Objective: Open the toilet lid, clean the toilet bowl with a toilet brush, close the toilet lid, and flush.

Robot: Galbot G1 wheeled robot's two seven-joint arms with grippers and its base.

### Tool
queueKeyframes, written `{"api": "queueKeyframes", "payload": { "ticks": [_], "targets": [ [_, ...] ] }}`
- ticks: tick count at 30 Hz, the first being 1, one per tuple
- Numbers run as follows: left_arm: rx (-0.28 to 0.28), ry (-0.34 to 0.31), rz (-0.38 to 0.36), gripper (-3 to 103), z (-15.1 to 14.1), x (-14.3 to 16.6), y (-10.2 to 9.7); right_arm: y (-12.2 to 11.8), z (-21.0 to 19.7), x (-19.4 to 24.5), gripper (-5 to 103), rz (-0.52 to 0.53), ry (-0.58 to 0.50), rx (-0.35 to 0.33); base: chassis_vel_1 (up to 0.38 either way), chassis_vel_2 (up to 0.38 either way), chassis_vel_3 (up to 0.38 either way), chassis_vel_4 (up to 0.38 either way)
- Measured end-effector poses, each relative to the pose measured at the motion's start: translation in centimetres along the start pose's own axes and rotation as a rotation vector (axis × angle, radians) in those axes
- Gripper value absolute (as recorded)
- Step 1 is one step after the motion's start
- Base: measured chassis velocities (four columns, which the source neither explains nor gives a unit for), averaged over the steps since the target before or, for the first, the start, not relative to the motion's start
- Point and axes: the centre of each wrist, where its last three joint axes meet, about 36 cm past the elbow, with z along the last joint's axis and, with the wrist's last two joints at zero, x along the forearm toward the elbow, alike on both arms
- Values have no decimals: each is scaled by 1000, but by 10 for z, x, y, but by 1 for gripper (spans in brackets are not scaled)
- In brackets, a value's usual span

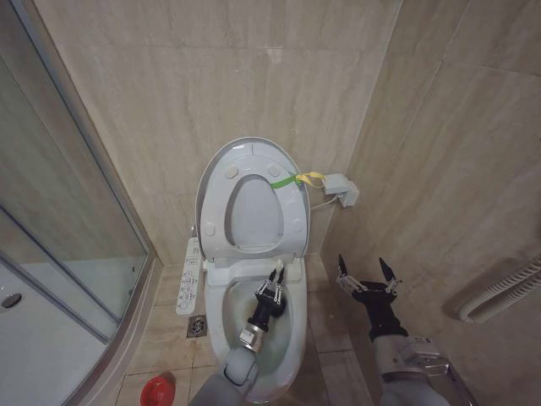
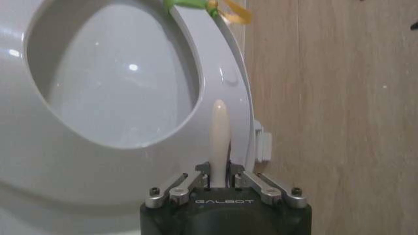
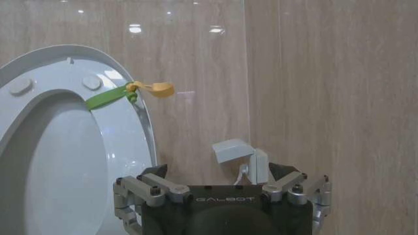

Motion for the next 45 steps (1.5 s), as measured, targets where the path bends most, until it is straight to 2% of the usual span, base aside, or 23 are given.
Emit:
{"api": "queueKeyframes", "payload": {
  "ticks": [5,8,11,15,25,29,31,35,38,42,45],
  "targets": [
    [-22,63,-12,18,20,12,10,0,0,0,100,0,0,0,0,0,0,0],
    [-30,65,-12,18,20,11,14,0,0,0,100,0,0,0,0,0,0,0],
    [-32,40,-7,18,13,3,15,0,0,0,100,0,0,0,0,0,0,0],
    [-14,-16,14,18,-1,-14,3,0,0,0,100,0,0,0,0,0,0,0],
    [-45,48,9,18,26,0,-1,0,0,0,100,0,0,0,0,0,0,0],
    [-56,26,11,18,21,-6,6,0,0,0,100,0,0,0,0,0,0,0],
    [-61,-10,12,18,12,-15,9,0,0,0,100,0,0,0,0,0,0,0],
    [-51,-42,16,18,4,-22,4,0,0,0,100,0,0,0,0,0,0,0],
    [-50,-21,22,18,9,-16,1,0,0,0,100,0,0,0,0,0,0,0],
    [-60,47,15,18,25,4,5,0,0,0,100,0,0,0,0,0,0,0],
    [-64,47,18,18,25,7,8,0,0,0,100,0,0,0,0,0,0,0]
  ]
}}
